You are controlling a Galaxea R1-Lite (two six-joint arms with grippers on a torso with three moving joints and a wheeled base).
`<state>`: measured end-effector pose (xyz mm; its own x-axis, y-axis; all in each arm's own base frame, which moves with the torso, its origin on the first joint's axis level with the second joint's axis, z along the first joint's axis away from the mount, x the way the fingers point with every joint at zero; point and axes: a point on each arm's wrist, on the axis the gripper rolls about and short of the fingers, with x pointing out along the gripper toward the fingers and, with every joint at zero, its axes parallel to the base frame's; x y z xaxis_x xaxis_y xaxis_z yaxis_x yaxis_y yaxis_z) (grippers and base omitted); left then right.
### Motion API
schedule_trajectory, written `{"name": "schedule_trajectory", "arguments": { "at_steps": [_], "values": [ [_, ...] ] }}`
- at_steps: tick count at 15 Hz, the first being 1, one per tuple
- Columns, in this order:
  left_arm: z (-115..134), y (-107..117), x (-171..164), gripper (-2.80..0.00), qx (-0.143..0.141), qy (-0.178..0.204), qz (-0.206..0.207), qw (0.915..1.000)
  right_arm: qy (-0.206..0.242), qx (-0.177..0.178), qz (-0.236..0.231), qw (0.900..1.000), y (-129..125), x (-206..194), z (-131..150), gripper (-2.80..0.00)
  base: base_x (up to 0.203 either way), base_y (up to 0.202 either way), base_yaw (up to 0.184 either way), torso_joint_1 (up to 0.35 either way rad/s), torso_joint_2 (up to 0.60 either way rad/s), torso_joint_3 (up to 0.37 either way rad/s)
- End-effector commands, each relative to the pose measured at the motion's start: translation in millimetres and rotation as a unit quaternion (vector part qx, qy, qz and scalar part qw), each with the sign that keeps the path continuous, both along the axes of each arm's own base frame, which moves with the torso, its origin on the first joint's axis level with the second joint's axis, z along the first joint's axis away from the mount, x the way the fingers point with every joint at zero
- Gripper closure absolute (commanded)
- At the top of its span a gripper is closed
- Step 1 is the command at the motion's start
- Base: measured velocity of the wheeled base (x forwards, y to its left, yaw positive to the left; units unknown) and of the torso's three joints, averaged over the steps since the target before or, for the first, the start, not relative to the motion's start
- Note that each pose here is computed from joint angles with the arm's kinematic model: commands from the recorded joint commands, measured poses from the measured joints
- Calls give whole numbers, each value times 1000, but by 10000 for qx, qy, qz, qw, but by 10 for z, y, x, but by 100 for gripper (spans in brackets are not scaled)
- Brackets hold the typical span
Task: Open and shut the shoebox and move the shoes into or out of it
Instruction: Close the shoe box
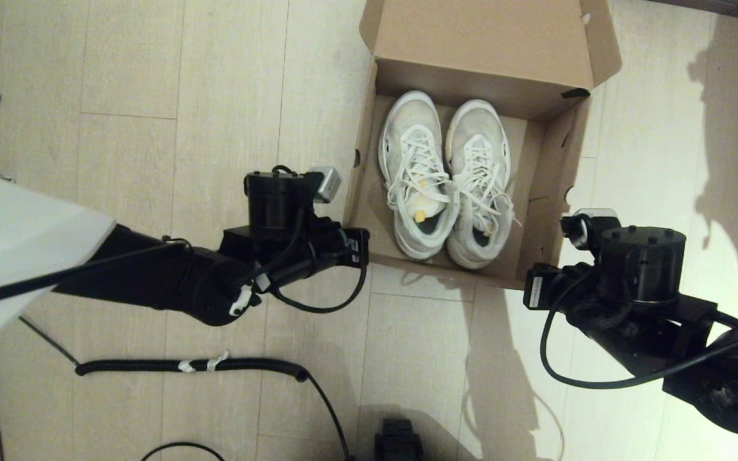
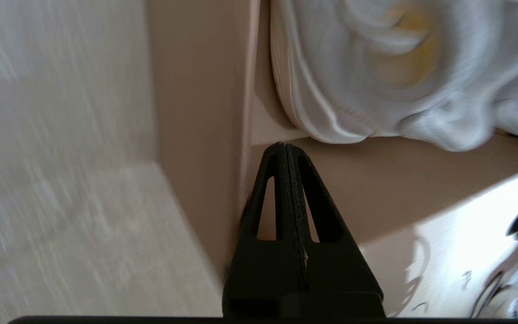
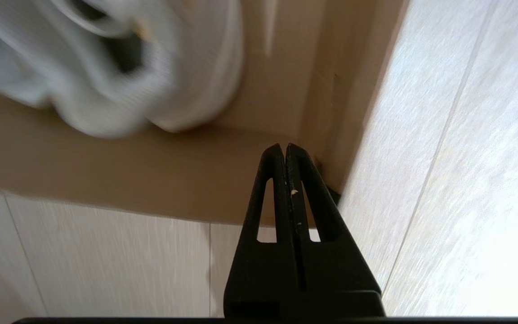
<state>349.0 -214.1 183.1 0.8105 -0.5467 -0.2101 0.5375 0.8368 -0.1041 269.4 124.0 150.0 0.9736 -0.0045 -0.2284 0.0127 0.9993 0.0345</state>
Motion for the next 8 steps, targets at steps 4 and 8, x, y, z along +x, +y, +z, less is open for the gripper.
{"name": "schedule_trajectory", "arguments": {
  "at_steps": [4,8],
  "values": [
    [-132,-137,-90,0,101,165,-192,9996,291,-114,37,9995,19,26,-289,0,0,0,0,0,0,0],
    [-113,-128,-361,0,176,281,-356,9988,237,-112,64,9996,-5,-26,-351,0,0,0,0,0,0,0]
  ]
}}
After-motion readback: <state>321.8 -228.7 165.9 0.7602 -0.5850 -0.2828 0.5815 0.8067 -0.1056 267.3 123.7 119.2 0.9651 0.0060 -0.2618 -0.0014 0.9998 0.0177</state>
